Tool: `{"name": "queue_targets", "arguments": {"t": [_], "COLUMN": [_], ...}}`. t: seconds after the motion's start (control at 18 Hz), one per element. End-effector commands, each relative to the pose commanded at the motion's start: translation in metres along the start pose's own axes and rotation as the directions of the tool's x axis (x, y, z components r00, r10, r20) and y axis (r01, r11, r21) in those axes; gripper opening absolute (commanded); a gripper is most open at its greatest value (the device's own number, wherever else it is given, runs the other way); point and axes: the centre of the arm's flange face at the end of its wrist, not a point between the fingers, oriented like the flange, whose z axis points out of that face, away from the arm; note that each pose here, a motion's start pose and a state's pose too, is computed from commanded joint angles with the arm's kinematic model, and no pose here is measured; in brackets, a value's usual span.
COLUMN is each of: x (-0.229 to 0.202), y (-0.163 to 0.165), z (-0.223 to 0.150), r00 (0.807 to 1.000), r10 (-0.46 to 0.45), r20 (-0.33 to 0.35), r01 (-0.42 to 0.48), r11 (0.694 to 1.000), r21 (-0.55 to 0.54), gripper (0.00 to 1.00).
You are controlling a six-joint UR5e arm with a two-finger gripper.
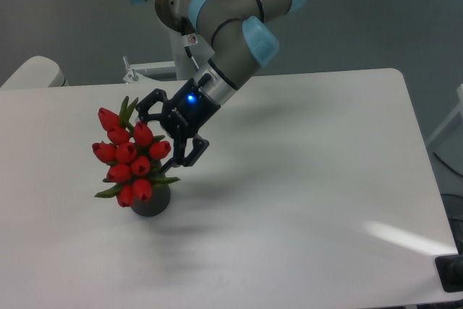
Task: Insert the flowers into the vase
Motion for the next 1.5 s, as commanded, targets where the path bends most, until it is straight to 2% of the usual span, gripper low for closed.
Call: {"name": "queue_targets", "arguments": {"t": [0.11, 0.33, 0.5, 0.67, 0.94, 1.11, 1.17, 1.22, 1.5], "x": [-0.002, -0.017, -0.039, -0.068, -0.105, -0.120, -0.123, -0.130, -0.140], "y": [0.000, -0.006, 0.001, 0.008, 0.023, 0.042, 0.047, 0.049, 0.039], "z": [-0.014, -0.043, -0.076, -0.114, -0.150, -0.183, -0.193, -0.212, -0.240], "r00": [0.999, 0.994, 0.983, 0.962, 0.934, 0.911, 0.902, 0.882, 0.847], "r10": [0.017, 0.024, 0.014, 0.013, 0.042, 0.047, 0.049, 0.064, 0.122], "r20": [0.042, 0.105, 0.184, 0.273, 0.356, 0.409, 0.429, 0.466, 0.518], "r01": [-0.015, -0.019, 0.001, 0.022, 0.041, 0.070, 0.089, 0.116, 0.153], "r11": [0.999, 0.999, 0.997, 0.992, 0.973, 0.961, 0.951, 0.930, 0.877], "r21": [-0.042, -0.046, -0.082, -0.125, -0.225, -0.267, -0.296, -0.348, -0.456], "gripper": [1.00, 1.00, 1.00, 1.00, 1.00, 1.00, 1.00, 1.00, 1.00]}}
